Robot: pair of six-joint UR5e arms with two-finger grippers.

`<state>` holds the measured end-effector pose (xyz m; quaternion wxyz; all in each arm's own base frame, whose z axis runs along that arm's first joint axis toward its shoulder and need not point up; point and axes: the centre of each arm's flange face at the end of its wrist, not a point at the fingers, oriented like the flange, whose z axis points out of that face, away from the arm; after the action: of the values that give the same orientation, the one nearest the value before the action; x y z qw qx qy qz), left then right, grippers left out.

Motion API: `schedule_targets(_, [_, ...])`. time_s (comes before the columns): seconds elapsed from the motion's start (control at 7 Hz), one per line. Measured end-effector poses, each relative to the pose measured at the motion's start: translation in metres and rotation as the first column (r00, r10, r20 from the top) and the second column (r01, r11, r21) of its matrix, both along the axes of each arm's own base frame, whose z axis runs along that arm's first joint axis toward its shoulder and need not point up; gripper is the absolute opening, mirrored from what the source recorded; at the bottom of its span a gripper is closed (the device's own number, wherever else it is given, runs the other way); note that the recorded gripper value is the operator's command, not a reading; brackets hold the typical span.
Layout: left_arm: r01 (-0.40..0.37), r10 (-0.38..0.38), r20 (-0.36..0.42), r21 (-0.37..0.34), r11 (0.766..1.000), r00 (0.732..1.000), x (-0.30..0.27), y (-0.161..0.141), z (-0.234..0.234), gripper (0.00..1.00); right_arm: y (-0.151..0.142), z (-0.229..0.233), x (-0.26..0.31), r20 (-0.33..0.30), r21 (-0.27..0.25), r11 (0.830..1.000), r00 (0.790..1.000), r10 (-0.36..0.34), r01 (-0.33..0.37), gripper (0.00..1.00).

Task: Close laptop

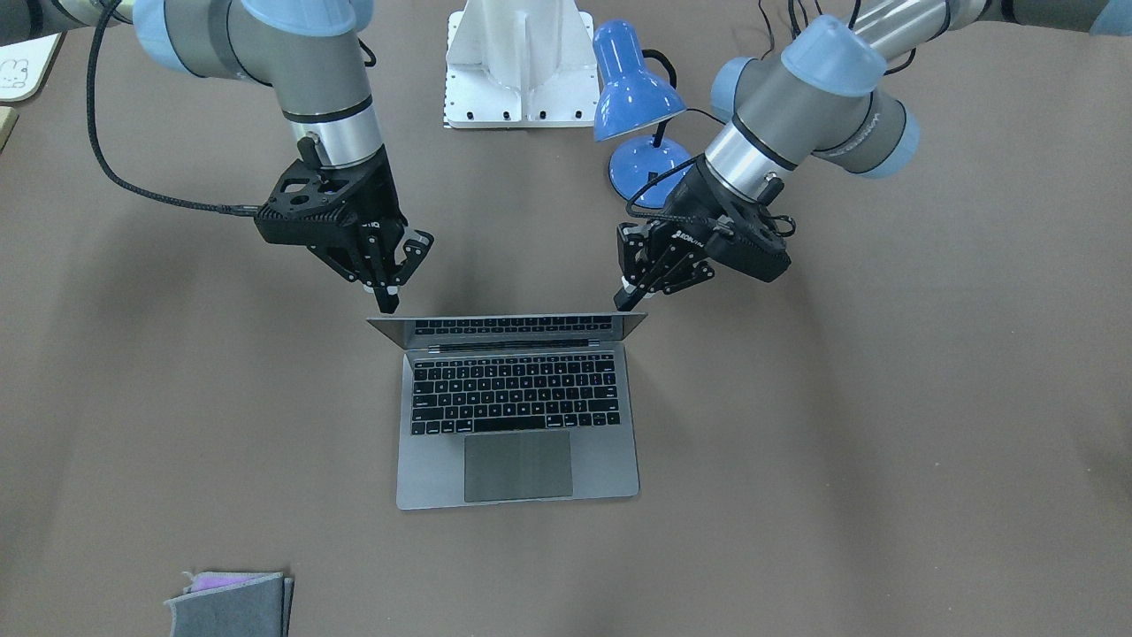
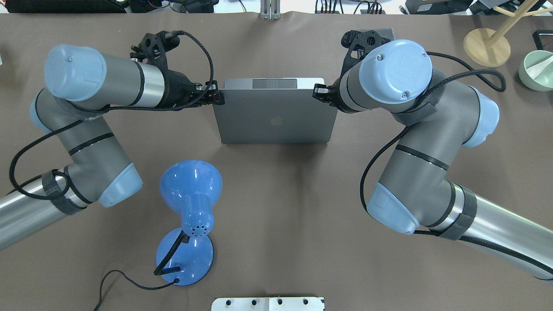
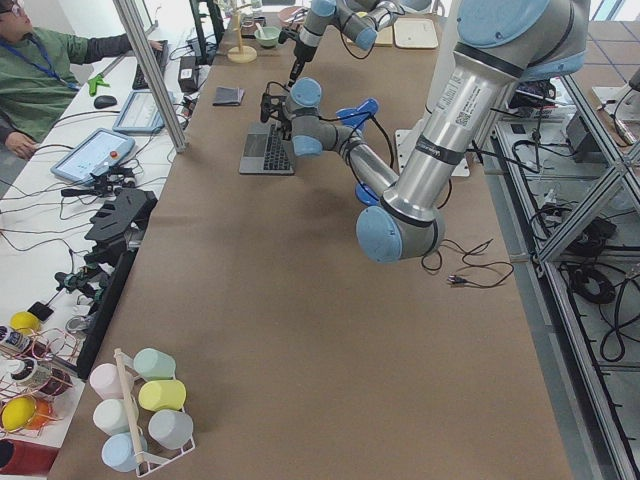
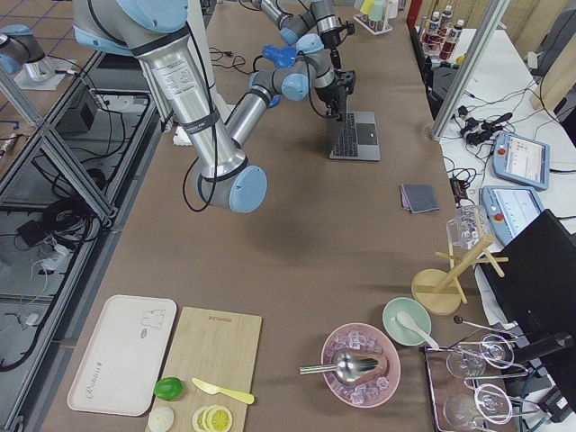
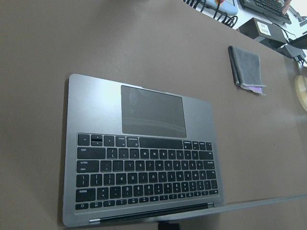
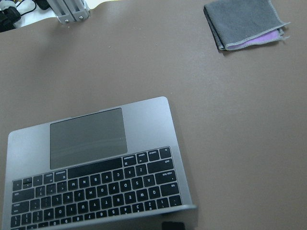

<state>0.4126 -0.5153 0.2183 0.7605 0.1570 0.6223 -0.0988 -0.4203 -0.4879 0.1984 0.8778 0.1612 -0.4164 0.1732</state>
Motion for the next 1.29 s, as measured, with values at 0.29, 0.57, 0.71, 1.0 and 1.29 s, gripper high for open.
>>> schedule_targets(0.29, [0.022, -0.022, 0.031, 0.008, 1.0, 0.999, 0.002, -0.028, 0.003, 0.0, -0.017, 0.01, -0.004, 0.0, 0.004, 1.0, 1.0, 0.014, -0.014, 0.0])
schedule_targets(0.57, [0.043, -0.044, 0.068, 0.009, 0.999, 0.997, 0.008, -0.06, 0.006, 0.0, -0.036, 0.011, -0.011, -0.016, -0.005, 1.0, 1.0, 0.027, -0.027, 0.0])
schedule_targets(0.71, [0.053, -0.054, 0.088, 0.008, 0.999, 0.995, 0.01, -0.076, 0.009, 0.0, -0.045, 0.013, -0.014, -0.026, -0.01, 0.999, 0.999, 0.031, -0.031, 0.0])
schedule_targets(1.0, [0.08, -0.079, 0.129, 0.003, 0.997, 0.988, 0.023, -0.103, 0.013, 0.0, -0.062, 0.013, -0.028, -0.034, -0.014, 0.999, 0.999, 0.036, -0.036, 0.0])
schedule_targets(1.29, [0.096, -0.096, 0.18, 0.006, 0.995, 0.979, 0.037, -0.122, 0.025, 0.0, -0.082, 0.022, -0.045, -0.03, -0.011, 0.999, 0.999, 0.042, -0.042, 0.0])
